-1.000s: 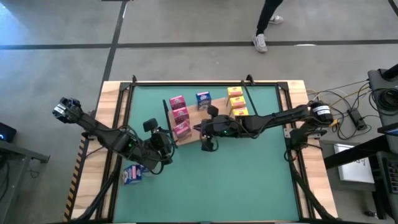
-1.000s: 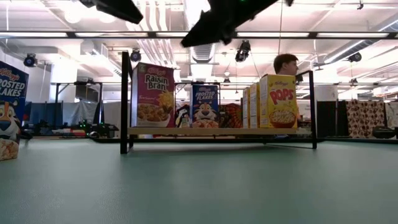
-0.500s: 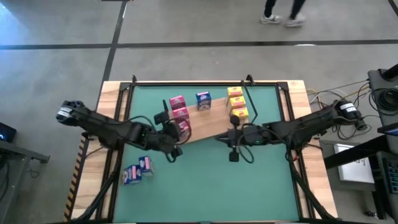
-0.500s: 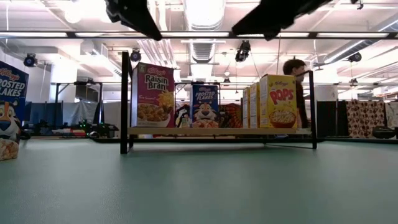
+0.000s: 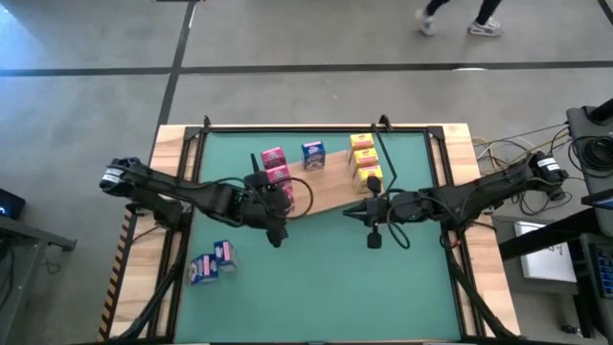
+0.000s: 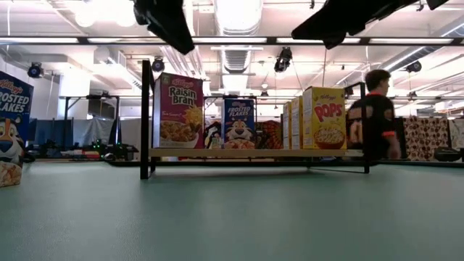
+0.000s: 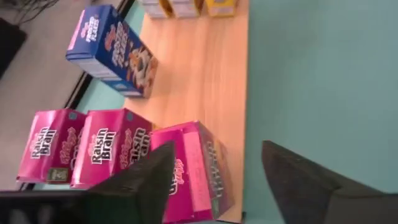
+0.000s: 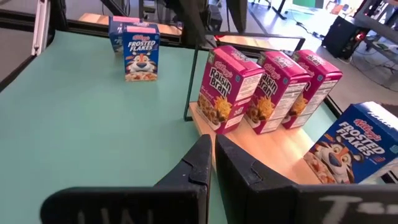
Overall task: Stack cereal on shelf
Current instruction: Put the pink cereal box on the shelf aligned with the other pink cereal boxes
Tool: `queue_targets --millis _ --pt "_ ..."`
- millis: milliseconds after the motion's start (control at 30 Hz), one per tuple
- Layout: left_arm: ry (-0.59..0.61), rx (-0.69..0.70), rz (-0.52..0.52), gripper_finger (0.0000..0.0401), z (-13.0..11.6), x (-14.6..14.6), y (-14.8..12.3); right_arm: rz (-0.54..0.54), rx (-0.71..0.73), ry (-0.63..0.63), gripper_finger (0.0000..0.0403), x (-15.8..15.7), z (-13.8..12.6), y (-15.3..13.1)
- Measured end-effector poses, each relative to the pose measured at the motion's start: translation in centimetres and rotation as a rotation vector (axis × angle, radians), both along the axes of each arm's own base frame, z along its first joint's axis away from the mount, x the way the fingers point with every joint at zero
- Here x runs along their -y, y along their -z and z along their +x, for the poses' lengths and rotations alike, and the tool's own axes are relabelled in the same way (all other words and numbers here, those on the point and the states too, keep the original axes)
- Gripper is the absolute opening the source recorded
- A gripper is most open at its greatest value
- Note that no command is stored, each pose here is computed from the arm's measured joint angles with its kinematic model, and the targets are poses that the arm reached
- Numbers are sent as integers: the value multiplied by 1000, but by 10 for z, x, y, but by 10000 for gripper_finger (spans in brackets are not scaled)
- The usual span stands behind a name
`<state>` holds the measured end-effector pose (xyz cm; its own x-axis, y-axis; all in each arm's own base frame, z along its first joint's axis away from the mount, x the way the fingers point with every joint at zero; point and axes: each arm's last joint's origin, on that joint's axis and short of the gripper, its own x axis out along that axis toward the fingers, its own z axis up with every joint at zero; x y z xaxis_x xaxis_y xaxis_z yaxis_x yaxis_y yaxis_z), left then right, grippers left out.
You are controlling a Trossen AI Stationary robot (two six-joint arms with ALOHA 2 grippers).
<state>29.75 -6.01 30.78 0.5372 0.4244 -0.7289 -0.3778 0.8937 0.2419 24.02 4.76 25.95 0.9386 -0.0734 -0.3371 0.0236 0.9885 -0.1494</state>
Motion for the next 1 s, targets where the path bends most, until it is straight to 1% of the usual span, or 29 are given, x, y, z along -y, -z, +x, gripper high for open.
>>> queue_targets --millis 67,133,233,400,700,1000 --pt "5 -48 1 256 2 0 5 0 1 0 13 0 0 0" --pt "11 -74 -12 279 4 1 9 -9 -4 -3 13 0 0 1" --pt "8 -92 -14 293 7 0 13 -18 -11 -6 13 0 1 2" --pt "-12 -122 -6 287 6 -7 16 -20 -14 -7 13 0 1 2" --pt "-75 -124 -6 269 9 -28 17 -24 -17 -8 13 0 1 3" --pt "-106 -133 -86 267 10 -39 21 -30 -25 -9 13 0 1 3"
